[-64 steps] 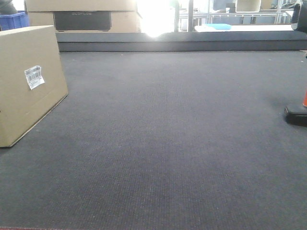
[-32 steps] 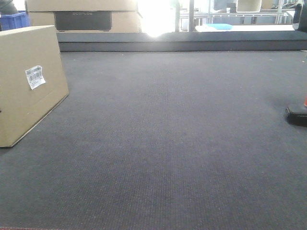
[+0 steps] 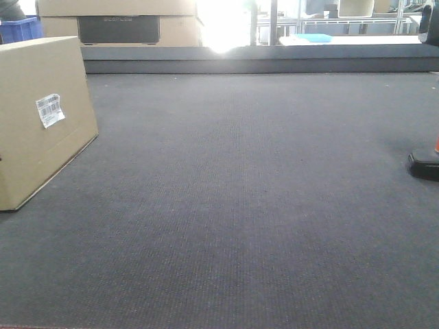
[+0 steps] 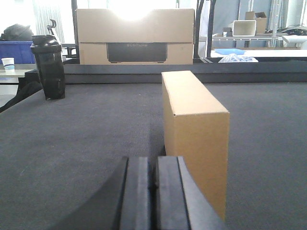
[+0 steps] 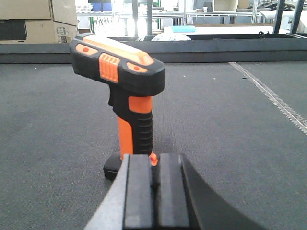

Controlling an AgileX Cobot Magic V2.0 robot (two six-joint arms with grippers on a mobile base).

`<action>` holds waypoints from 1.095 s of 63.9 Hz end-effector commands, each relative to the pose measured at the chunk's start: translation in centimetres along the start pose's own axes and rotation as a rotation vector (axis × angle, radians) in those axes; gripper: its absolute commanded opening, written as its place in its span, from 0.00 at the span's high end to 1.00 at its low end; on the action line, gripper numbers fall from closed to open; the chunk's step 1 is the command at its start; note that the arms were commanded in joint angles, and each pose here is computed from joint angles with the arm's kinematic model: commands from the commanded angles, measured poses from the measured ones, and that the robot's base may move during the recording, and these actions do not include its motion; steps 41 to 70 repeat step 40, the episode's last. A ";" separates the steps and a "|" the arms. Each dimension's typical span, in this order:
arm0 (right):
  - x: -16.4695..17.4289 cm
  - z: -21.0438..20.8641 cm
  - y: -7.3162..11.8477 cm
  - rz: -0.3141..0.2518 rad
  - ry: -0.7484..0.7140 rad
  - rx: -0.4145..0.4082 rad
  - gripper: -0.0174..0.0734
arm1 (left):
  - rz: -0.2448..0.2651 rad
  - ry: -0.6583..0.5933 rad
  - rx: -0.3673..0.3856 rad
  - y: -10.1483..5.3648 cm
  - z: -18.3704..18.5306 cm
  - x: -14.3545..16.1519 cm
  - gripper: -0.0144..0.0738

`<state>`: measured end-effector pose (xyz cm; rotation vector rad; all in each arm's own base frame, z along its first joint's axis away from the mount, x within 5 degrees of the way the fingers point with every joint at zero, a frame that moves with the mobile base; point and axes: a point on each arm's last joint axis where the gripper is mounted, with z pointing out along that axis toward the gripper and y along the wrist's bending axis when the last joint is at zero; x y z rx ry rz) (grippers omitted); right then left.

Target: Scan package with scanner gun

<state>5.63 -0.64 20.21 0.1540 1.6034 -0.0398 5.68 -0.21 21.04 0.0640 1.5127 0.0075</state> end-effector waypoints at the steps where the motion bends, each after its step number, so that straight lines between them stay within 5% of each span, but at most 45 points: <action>1: -0.2 0.0 0.0 -0.006 -0.031 0.005 0.98 | -0.007 -0.025 -0.005 0.0 -0.1 -0.2 0.96; 70: -0.2 0.0 0.0 -0.006 -0.031 0.005 0.98 | -0.007 -0.025 -0.005 0.0 -0.1 -0.2 0.96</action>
